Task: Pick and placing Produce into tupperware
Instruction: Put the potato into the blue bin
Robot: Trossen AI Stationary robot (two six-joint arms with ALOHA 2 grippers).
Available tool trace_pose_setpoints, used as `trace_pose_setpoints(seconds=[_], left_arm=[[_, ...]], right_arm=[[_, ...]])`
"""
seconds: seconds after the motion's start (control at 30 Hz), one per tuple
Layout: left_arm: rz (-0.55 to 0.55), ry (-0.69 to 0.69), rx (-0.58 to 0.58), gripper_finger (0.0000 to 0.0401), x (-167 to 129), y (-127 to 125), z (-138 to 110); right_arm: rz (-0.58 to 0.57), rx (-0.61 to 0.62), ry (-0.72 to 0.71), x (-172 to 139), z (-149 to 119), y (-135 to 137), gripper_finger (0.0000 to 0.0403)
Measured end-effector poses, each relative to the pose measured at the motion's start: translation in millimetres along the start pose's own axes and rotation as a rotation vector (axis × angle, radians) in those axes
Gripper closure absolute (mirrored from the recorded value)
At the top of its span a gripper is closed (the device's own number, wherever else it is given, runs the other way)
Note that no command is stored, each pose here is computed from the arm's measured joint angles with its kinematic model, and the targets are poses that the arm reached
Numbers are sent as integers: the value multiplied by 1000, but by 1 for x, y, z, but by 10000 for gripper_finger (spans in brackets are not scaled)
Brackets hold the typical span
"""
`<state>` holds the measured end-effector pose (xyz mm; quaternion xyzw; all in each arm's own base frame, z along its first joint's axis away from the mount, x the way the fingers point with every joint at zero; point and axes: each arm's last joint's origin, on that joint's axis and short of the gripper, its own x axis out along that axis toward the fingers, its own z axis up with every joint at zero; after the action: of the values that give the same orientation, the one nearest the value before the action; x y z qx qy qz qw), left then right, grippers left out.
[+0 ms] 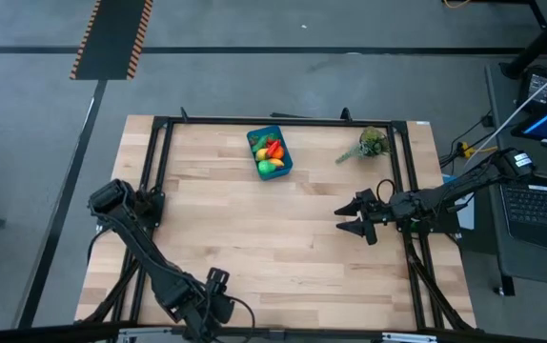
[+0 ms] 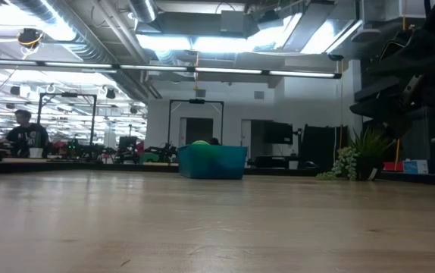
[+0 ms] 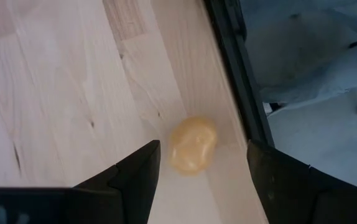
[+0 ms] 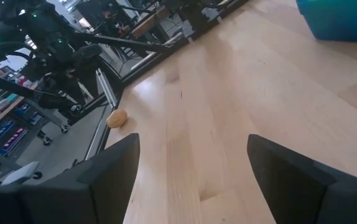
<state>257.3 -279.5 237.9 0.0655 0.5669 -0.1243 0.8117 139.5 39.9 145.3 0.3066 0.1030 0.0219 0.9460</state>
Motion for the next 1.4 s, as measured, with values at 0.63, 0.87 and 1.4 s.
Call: trace_pose_setpoints(seconds=[0.63,0.87,1.4], left_arm=[[-12,16,26,170,37,6,-22],[-5,33,-2,170,44,8,-28],[-27,147,73,170,89,2,-36]], right_arm=[[-6,-5,7,0,-1,-1,104],[-6,-5,7,0,-1,-1,104],[-7,-3,7,0,-1,-1,104]])
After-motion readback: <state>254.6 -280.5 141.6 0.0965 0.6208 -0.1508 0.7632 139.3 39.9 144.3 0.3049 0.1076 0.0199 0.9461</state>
